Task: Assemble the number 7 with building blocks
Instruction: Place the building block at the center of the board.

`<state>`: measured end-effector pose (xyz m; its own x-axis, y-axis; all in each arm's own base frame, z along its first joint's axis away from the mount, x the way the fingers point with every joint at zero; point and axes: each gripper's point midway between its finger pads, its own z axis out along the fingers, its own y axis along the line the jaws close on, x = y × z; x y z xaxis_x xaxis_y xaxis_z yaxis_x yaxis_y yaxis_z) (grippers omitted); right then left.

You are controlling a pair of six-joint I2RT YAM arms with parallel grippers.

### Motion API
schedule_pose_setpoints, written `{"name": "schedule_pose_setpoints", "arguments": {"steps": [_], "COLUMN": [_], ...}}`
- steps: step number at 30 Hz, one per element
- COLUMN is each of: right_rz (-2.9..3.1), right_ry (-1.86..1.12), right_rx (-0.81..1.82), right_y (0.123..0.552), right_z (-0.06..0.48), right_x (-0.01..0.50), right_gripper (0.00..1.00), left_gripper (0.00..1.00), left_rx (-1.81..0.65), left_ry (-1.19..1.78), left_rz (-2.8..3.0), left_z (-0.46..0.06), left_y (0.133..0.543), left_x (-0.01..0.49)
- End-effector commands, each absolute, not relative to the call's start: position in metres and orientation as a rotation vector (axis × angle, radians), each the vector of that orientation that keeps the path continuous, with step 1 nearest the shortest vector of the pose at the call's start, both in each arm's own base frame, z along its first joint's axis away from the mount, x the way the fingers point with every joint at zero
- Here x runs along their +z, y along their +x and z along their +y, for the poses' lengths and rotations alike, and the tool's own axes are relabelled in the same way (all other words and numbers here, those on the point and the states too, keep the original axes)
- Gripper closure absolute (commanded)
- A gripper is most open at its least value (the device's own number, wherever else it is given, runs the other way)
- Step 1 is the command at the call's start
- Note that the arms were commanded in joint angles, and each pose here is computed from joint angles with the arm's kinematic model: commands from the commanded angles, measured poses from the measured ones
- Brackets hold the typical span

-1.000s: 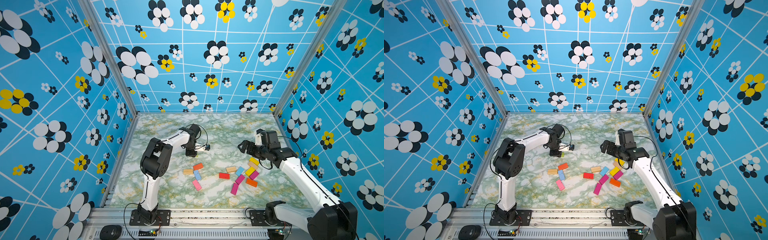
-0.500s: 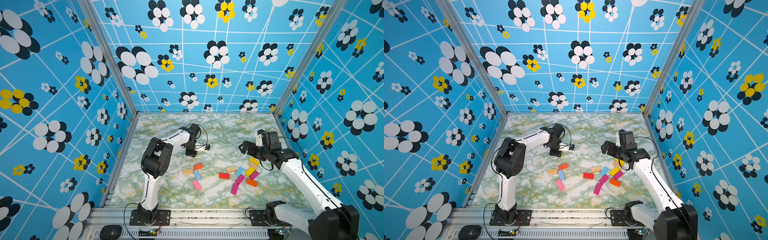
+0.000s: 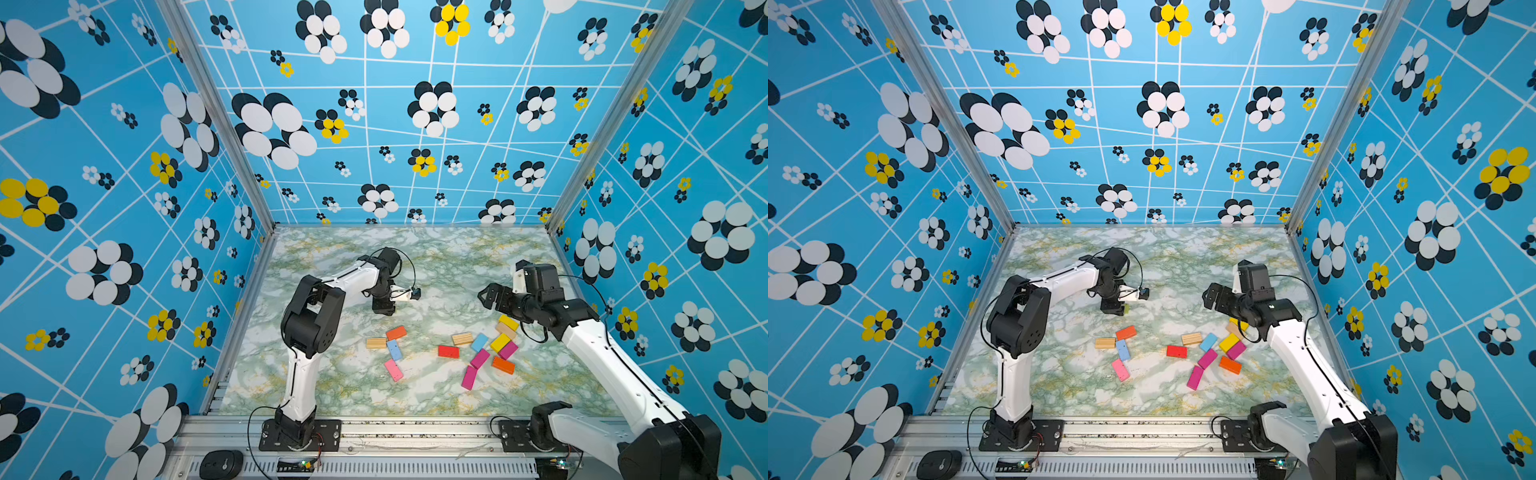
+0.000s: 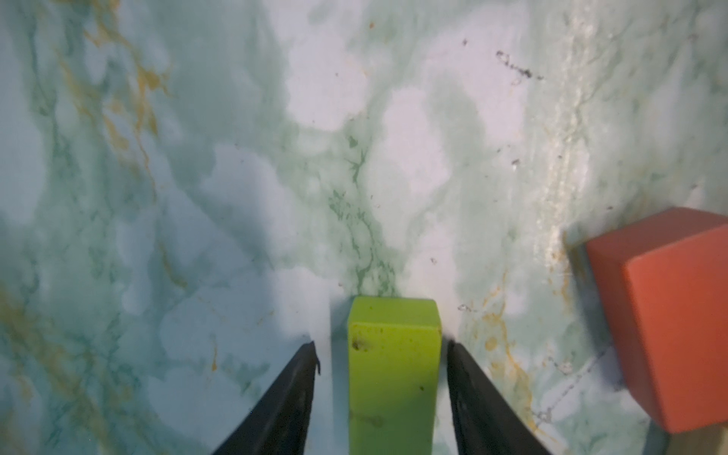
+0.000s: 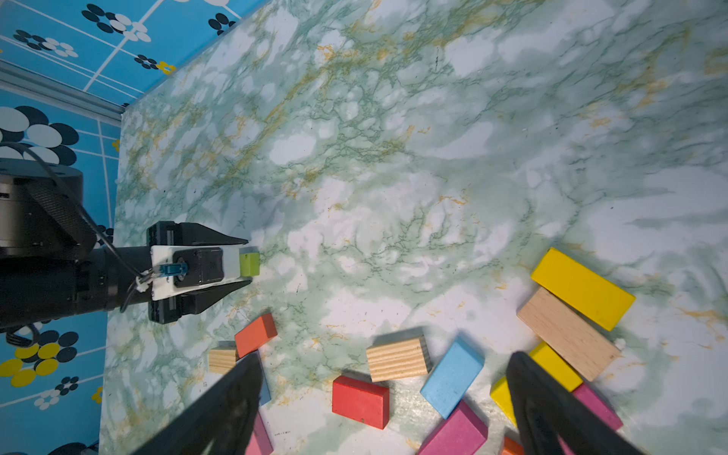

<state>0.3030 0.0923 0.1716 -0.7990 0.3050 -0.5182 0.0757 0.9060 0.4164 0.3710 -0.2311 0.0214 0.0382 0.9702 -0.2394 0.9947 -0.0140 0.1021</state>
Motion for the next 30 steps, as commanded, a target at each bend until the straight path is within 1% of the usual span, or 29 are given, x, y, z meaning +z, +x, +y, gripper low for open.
{"name": "schedule_pose_setpoints", "arguments": {"steps": [1,7,15,21,24,26,27,30], "right_rz": [2.485,2.484,2.472,2.46,2.453,2.45,2.448,2.455], "right_ry": [0.267,0.268,0.264,0.26,0.256,0.25,0.248,0.233], "right_rx": [0.501,0.507,0.533,0.541,0.543,0.542,0.545,0.554], "right_y": [0.299,0.299,0.299,0.297,0.295,0.295,0.294,0.291], "right_z": [0.093,0.094,0.097,0.097,0.097,0.097,0.098,0.101], "right_x": [0.164,0.164,0.169,0.175,0.179,0.182,0.183,0.184], "right_gripper": [0.01,0.01,0.01,0.01,0.01,0.02,0.01,0.02], "left_gripper": [0.4,0.3,0.25,0.24,0.21,0.12,0.0,0.01], "left_rx": [-0.189,-0.176,-0.136,-0.11,-0.106,-0.088,-0.091,-0.136], "left_ry": [2.043,1.995,1.94,1.9,1.848,1.761,1.709,1.513], "left_rz": [2.031,2.007,1.987,1.975,2.003,2.024,2.049,2.138], "left_z": [-0.231,-0.231,-0.228,-0.227,-0.228,-0.228,-0.229,-0.226], "left_y": [0.365,0.366,0.366,0.366,0.369,0.374,0.377,0.384], "left_x": [0.025,0.041,0.065,0.086,0.093,0.113,0.12,0.141]}}
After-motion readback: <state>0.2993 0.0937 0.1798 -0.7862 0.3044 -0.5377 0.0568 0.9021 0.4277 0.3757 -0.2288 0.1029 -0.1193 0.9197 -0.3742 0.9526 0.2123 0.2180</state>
